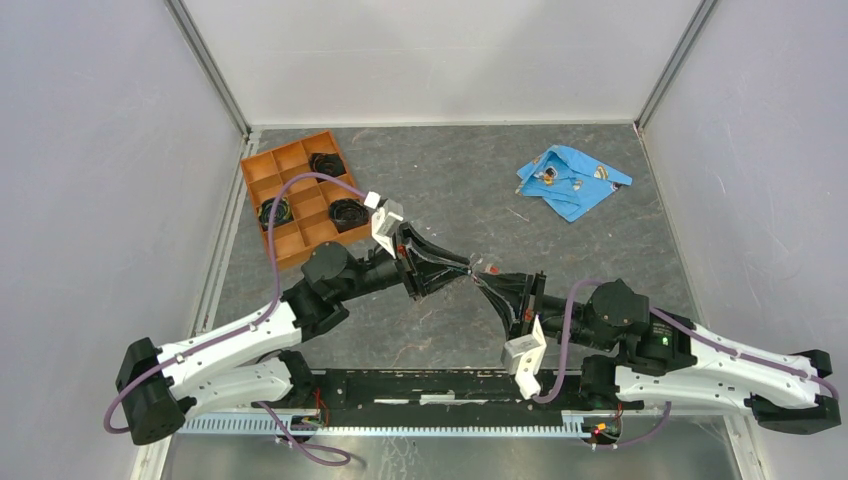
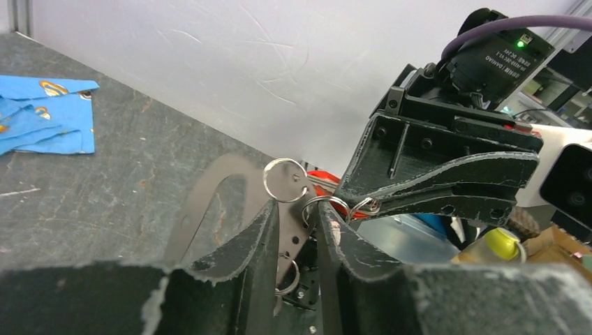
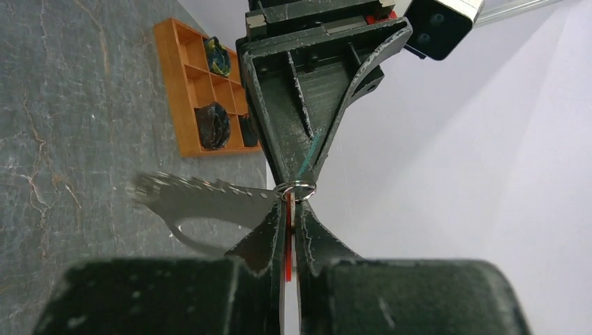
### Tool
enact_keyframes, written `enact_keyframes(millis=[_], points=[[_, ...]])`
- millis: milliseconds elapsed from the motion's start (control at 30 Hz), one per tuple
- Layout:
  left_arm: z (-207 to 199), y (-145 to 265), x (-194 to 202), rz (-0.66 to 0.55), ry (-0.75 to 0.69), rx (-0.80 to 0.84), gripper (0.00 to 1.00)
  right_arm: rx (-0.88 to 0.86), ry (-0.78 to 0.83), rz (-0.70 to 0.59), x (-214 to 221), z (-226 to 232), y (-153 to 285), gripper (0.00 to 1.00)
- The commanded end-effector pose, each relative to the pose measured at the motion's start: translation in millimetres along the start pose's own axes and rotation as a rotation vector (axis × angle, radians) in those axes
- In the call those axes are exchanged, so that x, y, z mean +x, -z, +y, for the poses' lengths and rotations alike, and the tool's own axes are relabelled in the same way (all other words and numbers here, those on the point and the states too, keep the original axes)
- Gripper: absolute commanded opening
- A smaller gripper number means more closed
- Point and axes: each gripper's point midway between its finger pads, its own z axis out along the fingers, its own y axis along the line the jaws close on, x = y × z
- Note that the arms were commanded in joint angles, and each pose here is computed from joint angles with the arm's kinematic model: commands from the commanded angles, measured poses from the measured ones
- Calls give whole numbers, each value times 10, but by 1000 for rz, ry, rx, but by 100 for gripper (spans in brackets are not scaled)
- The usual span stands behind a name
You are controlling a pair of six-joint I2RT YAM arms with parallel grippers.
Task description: Remove the keys from the keyring
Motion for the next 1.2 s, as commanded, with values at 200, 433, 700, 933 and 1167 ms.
enact_keyframes(millis=[200,433,700,933,1167], points=[[-104,70,-200,-42,-353,94,33,88,-28,-153,-369,-377,98,1],[-216,147,-110,-24,-575,210,35,84,-35,-176,-416,-388,130,1],[-408,207,-112,-33,-688,324,37,66,-41,-198,-458,-365,146,1],[-468,172,-67,-6,-679,380,37,60,-43,-204,-468,-355,157,1],[-542,146,-61,-9,-644,419,37,54,-46,-204,-466,-337,152,1]])
